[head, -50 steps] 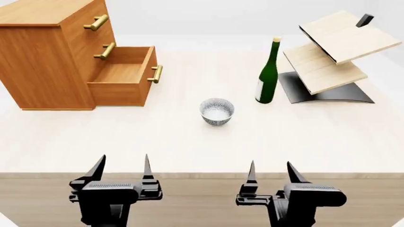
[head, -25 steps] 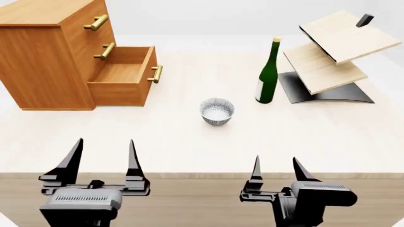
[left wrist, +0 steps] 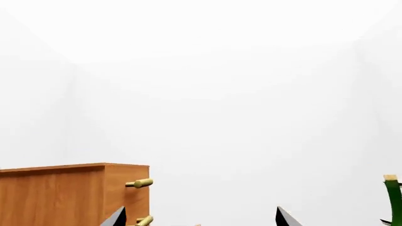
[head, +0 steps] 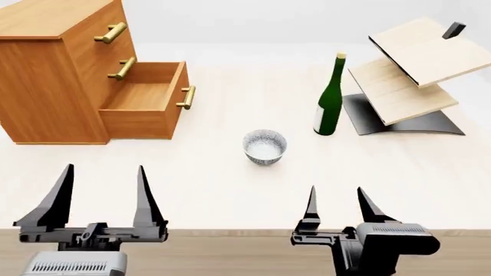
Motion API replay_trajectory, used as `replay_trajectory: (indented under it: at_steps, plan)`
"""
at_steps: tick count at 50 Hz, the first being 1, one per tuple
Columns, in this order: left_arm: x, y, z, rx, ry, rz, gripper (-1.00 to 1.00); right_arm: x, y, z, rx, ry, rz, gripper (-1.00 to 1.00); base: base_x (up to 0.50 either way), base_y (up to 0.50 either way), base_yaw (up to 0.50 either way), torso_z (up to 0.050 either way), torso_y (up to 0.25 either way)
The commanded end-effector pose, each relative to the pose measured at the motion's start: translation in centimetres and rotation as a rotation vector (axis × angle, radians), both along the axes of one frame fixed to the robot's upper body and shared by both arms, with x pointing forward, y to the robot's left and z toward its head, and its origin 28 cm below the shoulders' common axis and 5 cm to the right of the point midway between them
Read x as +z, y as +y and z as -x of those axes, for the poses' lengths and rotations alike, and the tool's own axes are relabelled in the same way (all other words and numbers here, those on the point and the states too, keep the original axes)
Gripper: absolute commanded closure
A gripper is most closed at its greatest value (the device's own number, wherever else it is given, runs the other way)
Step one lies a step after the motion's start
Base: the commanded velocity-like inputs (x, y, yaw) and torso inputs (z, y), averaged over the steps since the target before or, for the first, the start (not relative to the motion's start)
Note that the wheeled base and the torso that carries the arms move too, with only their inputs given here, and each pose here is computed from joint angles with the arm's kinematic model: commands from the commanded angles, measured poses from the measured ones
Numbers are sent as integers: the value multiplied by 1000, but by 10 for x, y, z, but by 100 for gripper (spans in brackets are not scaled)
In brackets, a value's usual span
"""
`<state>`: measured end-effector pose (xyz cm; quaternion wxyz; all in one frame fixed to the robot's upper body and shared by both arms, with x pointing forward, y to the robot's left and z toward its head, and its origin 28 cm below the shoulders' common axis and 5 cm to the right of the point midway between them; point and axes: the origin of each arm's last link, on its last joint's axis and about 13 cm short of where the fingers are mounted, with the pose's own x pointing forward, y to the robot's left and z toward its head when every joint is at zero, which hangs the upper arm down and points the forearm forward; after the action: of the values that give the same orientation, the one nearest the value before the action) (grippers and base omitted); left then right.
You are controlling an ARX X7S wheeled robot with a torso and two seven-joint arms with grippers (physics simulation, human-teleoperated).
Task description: Put the bowl on top of the cabinet.
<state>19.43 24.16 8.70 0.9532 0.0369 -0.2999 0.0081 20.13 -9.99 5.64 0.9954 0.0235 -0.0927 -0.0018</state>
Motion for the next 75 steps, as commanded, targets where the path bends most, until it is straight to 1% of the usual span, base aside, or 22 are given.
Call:
replay_trajectory:
  at_steps: [1,7,11,13,18,31,32,36,49,53,63,65,66,67,69,75]
  plan:
    - [2,1,3,-6,-44,-17,-100,9,1,3,10,-51,3,-100,500,0,0,0,0]
    - [1,1,2,-5,-47,-23,-100,17,1,6,8,-69,18,-100,442,0,0,0,0]
    - [0,1,2,-5,-49,-24,-100,20,1,8,7,-84,21,-100,0,0,0,0,0]
    - [1,1,2,-6,-51,-21,-100,24,1,8,1,-85,33,-100,0,473,0,0,0]
    - [1,1,3,-8,-53,-20,-100,28,0,10,9,-99,25,-100,0,500,0,0,0]
    - [1,3,3,-5,-53,-14,-100,27,1,10,11,-99,14,-100,0,497,0,0,0]
    - [-6,9,1,21,-50,-5,-100,27,0,9,19,-103,10,-100,0,0,0,0,0]
    - [-16,9,0,15,-53,-7,-100,27,0,9,20,-102,11,-100,0,0,0,0,0]
    - [-16,9,0,19,-57,-5,-100,28,2,10,23,-122,26,-100,0,0,0,0,0]
    - [-16,9,1,18,-58,-5,-100,28,2,11,45,-140,-1,-100,16,0,0,0,0]
    - [-16,9,2,19,-58,-6,-100,28,1,11,37,-138,3,-100,473,0,0,0,0]
    - [-16,9,1,20,-58,-7,-100,29,1,11,41,-133,-17,-100,25,0,0,0,0]
    - [-16,9,1,20,-58,-6,-100,28,1,10,35,-131,-8,-100,0,0,0,0,0]
    - [-16,9,1,19,-58,-7,-100,30,1,11,39,-146,-23,-100,0,0,0,0,0]
    - [-16,9,1,19,-59,-7,-100,29,1,11,27,-154,5,-100,0,0,0,0,0]
    - [-17,9,1,19,-59,-7,-100,31,1,12,21,-152,11,-100,0,484,0,0,0]
